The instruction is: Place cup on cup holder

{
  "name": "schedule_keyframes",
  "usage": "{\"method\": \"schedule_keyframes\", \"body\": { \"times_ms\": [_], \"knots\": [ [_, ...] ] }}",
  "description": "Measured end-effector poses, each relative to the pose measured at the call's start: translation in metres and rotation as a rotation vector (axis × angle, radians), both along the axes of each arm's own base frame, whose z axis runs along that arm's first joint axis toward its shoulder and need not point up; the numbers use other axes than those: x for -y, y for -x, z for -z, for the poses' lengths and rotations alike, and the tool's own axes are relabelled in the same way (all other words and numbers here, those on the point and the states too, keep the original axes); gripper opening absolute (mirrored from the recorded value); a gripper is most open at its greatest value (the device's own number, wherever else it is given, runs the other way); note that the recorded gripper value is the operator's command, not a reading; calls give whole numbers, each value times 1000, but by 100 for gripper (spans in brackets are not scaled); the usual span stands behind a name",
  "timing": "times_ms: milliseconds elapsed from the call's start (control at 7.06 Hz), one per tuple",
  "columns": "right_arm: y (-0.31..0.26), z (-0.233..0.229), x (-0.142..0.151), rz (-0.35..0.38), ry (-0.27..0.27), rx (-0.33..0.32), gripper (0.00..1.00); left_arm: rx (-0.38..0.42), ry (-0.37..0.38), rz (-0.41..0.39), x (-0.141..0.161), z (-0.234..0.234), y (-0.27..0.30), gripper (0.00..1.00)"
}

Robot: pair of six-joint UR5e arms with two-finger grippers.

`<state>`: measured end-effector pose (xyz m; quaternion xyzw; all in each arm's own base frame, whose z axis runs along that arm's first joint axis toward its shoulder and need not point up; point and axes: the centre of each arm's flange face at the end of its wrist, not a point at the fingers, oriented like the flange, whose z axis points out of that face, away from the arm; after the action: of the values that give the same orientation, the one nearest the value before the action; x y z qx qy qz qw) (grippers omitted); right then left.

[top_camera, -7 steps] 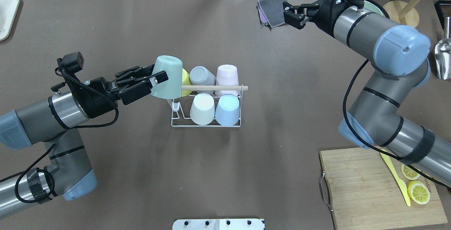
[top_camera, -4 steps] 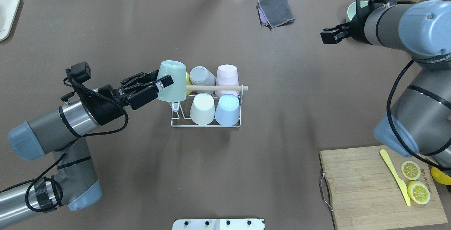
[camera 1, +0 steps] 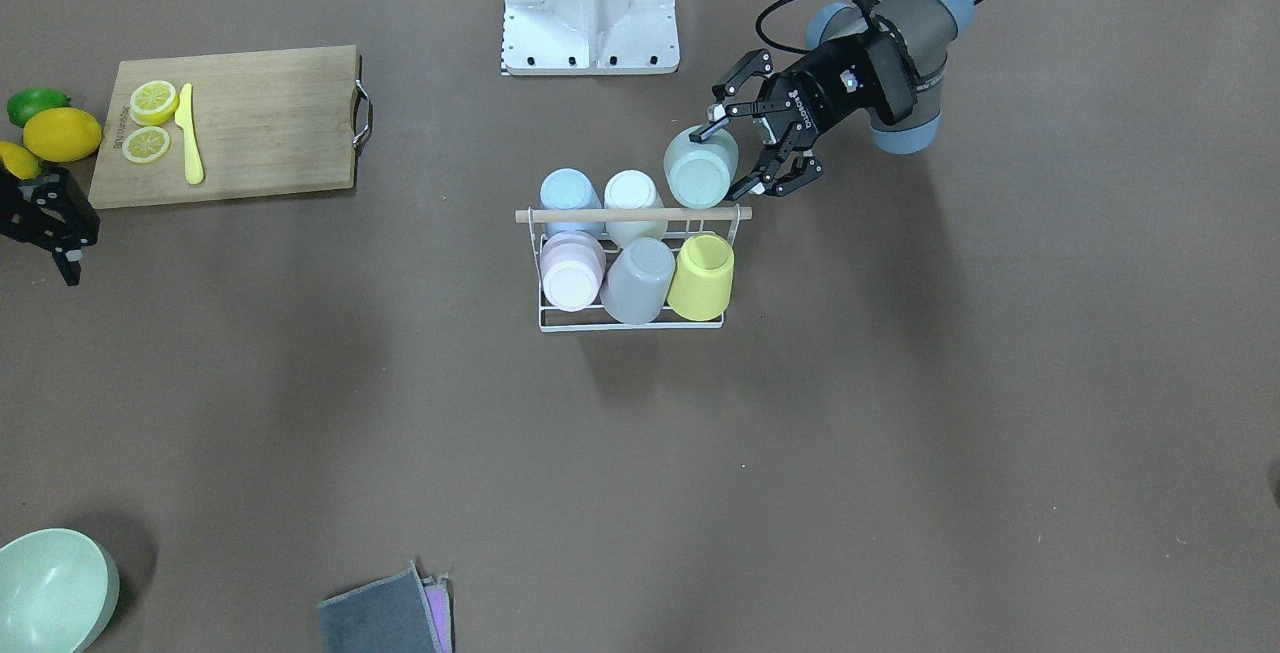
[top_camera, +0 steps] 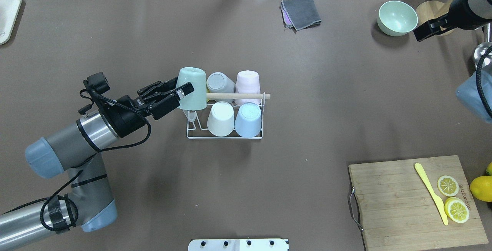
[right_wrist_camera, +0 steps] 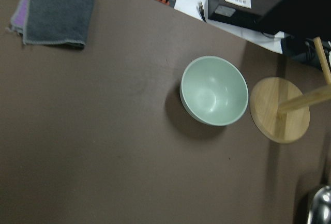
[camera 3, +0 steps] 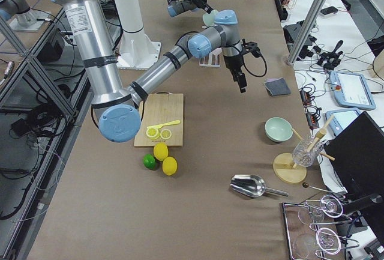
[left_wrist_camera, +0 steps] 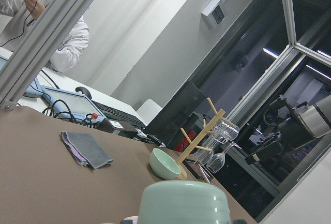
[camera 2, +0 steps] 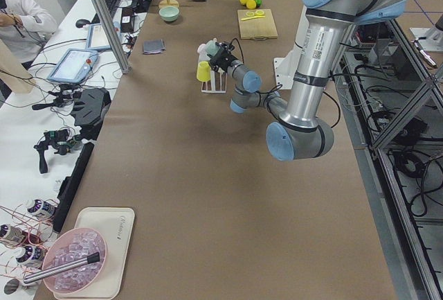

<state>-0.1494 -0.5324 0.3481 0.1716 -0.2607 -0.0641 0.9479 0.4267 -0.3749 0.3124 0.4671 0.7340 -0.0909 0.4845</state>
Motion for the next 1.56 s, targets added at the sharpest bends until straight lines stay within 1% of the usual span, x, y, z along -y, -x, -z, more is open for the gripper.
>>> {"method": "schedule_keyframes", "body": {
  "times_ms": [283, 425, 566, 708, 850, 991, 1274, 1416, 1558],
  "knots": [
    [-22, -29, -4, -11, 92, 14, 100, 8, 5, -11, -4, -4, -6, 0],
    [-45, -52, -8, -26, 160, 47, 100, 11, 6, -15, -6, -6, -8, 0],
    [-76, -83, -18, -34, 231, 94, 100, 13, 7, -18, -8, -9, -8, 0],
    [-110, -115, -29, -29, 282, 141, 100, 12, 7, -18, -8, -10, -7, 0],
    [-144, -150, -39, -12, 316, 186, 100, 11, 9, -13, -8, -11, -7, 0],
    [-169, -180, -47, 9, 333, 218, 100, 9, 11, -9, -8, -11, -7, 0],
    [-185, -210, -53, 21, 357, 234, 100, -1, 16, 4, -7, -7, -7, 0],
    [-186, -225, -52, 19, 383, 238, 100, -2, 21, 19, -5, -7, -7, 0],
    [-186, -241, -50, 21, 390, 248, 100, 5, 27, 38, -4, -10, -7, 0]
  ]
}}
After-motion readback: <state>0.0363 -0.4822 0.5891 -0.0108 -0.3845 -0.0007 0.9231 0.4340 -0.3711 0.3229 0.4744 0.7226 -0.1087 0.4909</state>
